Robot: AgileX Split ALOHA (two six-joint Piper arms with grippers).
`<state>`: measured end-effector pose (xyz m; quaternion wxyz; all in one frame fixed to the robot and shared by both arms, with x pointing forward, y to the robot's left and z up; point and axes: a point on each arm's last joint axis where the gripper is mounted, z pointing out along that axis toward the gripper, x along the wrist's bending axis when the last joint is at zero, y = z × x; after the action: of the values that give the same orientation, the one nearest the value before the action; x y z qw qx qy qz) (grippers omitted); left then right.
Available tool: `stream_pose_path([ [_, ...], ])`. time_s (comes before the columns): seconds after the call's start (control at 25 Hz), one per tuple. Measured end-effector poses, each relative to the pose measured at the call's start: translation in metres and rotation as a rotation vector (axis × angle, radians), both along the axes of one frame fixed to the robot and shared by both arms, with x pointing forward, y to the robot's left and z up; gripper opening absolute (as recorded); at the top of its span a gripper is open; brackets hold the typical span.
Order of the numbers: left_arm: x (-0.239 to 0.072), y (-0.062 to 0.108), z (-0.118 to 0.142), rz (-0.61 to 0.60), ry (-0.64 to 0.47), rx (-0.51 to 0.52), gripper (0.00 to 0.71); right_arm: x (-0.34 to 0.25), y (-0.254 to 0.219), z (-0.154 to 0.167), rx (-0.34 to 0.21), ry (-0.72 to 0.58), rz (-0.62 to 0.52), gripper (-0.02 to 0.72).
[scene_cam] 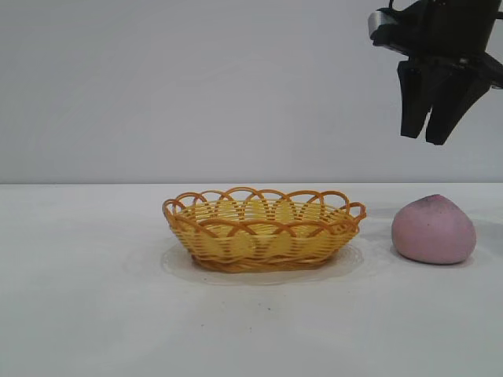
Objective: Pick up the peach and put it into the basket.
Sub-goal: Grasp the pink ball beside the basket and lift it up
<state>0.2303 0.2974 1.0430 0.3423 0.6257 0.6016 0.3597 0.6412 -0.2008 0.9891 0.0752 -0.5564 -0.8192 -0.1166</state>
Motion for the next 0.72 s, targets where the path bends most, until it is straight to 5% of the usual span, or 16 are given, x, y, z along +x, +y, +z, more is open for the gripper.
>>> stream_pose_path([
  [0.28, 0.0, 0.0, 0.0, 0.001, 0.0, 0.001, 0.531, -0.01, 0.028, 0.001, -0.111, -0.014, 0.044, 0.265],
  [0.36, 0.0, 0.0, 0.0, 0.001, 0.0, 0.001, 0.531, -0.014, 0.034, 0.007, -0.125, -0.03, 0.046, 0.321],
  [0.72, 0.0, 0.0, 0.0, 0.001, 0.0, 0.001, 0.531, -0.065, 0.02, 0.002, -0.173, 0.061, 0.052, 0.319],
])
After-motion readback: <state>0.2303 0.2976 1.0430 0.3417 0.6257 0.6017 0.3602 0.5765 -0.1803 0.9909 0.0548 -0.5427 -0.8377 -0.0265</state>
